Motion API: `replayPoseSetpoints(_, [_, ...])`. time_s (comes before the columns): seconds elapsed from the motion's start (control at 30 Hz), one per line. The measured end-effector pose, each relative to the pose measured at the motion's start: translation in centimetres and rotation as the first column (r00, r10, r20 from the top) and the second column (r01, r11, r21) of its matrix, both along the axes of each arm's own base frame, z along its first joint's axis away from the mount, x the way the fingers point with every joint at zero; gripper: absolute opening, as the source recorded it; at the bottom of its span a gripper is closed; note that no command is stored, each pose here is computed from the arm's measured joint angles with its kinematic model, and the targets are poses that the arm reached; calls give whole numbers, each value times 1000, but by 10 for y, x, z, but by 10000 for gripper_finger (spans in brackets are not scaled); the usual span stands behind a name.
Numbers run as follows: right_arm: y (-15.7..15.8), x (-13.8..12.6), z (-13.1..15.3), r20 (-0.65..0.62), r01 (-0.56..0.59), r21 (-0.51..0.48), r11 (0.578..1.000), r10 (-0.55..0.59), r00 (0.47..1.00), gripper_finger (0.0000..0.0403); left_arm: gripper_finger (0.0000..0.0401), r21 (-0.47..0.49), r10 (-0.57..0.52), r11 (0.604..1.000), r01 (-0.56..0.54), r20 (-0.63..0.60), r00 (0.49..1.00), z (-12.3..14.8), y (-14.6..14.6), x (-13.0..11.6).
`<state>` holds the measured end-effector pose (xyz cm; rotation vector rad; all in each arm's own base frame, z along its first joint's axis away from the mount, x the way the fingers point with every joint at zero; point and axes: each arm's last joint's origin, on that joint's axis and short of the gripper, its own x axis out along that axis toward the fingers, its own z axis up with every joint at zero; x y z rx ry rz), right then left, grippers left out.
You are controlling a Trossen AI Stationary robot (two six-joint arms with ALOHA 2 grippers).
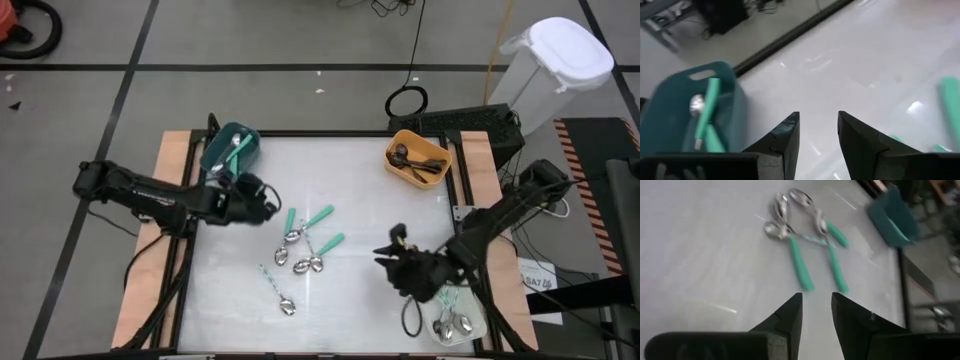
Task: Sort silverware by color (type)
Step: Put the patterned green spoon into the white bin
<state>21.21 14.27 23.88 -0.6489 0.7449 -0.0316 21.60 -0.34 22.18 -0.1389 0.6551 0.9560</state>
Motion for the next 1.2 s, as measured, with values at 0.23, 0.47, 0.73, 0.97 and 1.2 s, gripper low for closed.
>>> replayPoseSetpoints(0.23, [-29,31,-4,9,-122,171,978,122,992,98,134,-18,-105,994,105,28,994,-16,-37,11])
replayPoseSetpoints(0.47, [-50,53,-9,81,-208,280,937,192,978,98,134,-23,-151,988,151,14,989,-40,-59,25])
replayPoseSetpoints(0.73, [-48,71,-32,46,-228,311,923,225,973,98,134,-72,-365,931,359,-112,924,-60,-85,30])
replayPoseSetpoints(0.97, [-37,70,-39,25,-227,342,912,233,972,98,134,-238,-665,744,624,-176,726,-52,-117,26])
replayPoseSetpoints(1.2, [-19,63,-38,32,-254,381,889,262,965,98,133,-361,-838,542,759,-167,519,-49,-136,21])
